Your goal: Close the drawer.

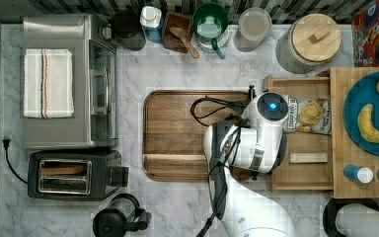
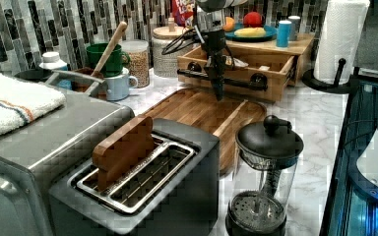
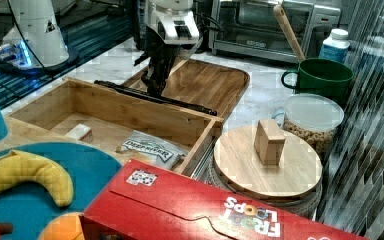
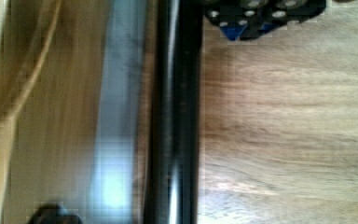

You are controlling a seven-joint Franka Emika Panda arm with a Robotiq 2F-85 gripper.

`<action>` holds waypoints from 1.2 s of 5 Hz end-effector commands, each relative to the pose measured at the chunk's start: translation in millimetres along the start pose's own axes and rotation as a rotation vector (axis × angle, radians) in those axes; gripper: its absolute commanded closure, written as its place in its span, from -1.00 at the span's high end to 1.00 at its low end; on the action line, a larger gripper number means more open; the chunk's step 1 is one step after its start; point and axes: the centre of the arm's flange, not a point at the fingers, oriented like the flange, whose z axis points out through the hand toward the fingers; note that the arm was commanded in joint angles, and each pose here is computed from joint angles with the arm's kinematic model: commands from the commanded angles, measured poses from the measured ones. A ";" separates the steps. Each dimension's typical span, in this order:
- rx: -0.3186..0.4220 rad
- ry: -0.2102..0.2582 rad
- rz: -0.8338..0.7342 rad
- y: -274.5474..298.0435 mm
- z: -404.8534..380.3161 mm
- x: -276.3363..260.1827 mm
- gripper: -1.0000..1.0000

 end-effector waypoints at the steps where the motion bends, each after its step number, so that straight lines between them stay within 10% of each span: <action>1: -0.079 0.265 -0.060 103.2 -67.2 17.3 -1.00; 6: -0.160 0.261 -0.115 295.0 -73.7 -23.5 -1.00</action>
